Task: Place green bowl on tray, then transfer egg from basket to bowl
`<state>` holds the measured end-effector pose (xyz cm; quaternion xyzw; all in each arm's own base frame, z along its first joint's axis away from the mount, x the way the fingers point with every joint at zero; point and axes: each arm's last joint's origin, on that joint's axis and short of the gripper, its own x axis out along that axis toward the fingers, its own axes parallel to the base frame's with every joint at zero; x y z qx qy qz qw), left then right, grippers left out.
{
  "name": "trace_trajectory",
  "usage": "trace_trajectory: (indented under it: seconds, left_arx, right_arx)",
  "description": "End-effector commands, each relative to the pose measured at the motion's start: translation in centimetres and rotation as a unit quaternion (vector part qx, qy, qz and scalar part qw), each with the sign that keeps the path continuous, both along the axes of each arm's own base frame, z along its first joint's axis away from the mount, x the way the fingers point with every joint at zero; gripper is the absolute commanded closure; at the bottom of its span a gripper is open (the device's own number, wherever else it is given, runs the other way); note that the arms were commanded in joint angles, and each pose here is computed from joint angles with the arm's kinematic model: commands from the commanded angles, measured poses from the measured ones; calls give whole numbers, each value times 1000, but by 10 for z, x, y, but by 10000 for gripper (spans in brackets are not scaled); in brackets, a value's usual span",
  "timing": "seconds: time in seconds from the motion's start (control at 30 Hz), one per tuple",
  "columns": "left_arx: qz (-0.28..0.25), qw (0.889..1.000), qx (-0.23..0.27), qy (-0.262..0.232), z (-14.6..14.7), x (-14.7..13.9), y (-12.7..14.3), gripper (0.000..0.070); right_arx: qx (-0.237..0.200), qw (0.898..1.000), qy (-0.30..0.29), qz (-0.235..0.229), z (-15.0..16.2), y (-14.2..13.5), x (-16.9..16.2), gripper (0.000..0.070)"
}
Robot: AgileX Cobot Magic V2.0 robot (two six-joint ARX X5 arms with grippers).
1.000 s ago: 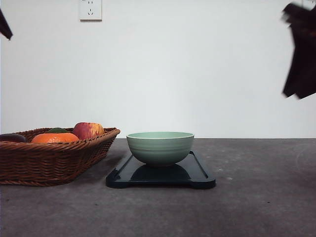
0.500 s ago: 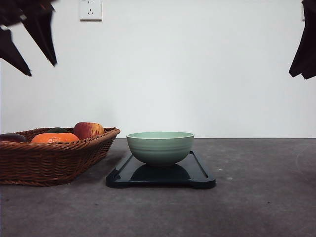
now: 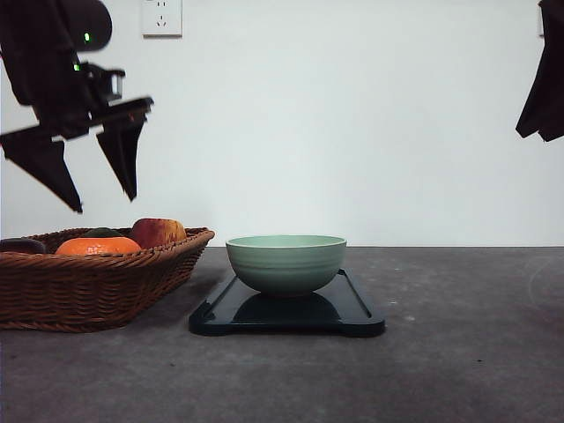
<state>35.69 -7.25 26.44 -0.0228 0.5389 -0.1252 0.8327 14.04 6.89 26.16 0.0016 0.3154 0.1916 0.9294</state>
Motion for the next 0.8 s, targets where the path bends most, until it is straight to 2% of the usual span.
trace_trajectory:
  seconds: [0.0, 0.33, 0.77]
  left_arx:
    - [-5, 1000, 5, 1, -5, 8, -2, 233]
    - [-3, 999, 25, 42, -40, 22, -5, 234]
    - [-3, 998, 27, 50, -51, 27, -6, 241]
  right_arx:
    - [-1, 1000, -4, 3, 1, 1, 1, 550]
    - [-1, 1000, -4, 3, 1, 1, 1, 550]
    - [3, 1000, -2, 0, 1, 1, 1, 550]
